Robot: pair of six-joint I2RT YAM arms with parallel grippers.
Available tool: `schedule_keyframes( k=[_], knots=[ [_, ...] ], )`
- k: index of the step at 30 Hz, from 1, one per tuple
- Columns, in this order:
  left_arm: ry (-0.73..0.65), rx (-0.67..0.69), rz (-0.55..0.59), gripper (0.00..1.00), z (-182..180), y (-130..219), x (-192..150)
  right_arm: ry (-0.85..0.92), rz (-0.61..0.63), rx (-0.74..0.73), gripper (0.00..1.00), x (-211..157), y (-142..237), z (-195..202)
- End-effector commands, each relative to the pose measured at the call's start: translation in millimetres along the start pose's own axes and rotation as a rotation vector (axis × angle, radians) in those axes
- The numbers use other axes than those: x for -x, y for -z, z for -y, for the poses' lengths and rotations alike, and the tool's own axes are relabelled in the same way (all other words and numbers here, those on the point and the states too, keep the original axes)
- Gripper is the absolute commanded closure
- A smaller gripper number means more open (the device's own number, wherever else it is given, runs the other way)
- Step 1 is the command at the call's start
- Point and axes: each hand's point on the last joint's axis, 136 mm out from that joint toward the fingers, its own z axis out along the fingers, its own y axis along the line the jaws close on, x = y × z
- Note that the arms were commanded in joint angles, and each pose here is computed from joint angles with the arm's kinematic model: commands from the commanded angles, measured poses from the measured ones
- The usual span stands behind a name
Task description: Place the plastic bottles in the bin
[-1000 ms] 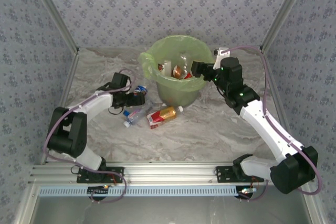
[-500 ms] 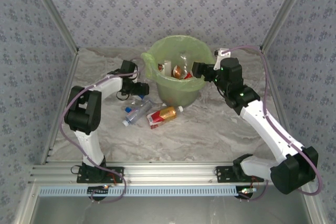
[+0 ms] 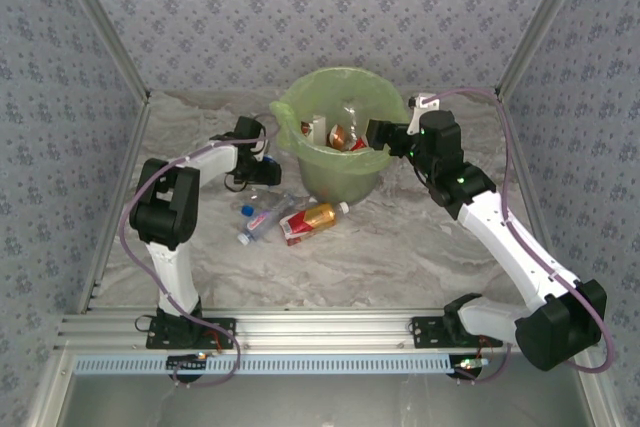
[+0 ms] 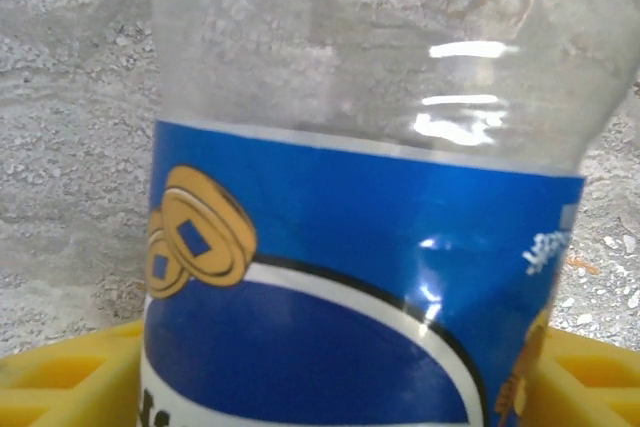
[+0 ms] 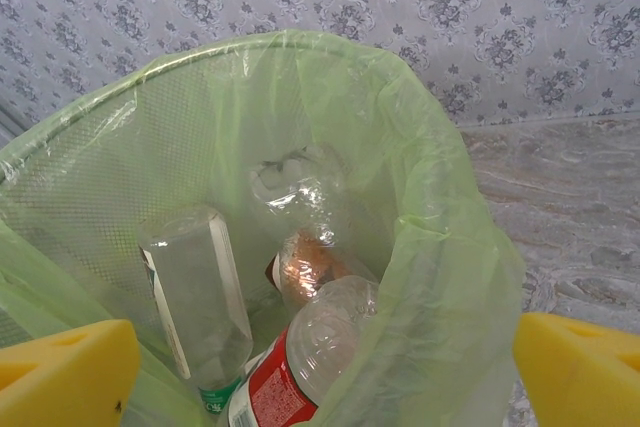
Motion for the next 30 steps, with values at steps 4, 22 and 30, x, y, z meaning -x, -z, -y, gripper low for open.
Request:
schedule_keyframes(
  k=[4,22,30],
  knots=[
    [0.000,0.033,0.002,0.32,-3,-6,1,0.002,0.029,-0.020,0.02,11,10,3],
    [0.090,0.017,0.230,0.48,-3,62,22,0.003,0.034,-0.036,0.02,12,14,7],
    [0.237,-0.032,0.283,0.49,1,95,9,0.007,0.032,-0.043,0.02,10,13,9]
  ],
)
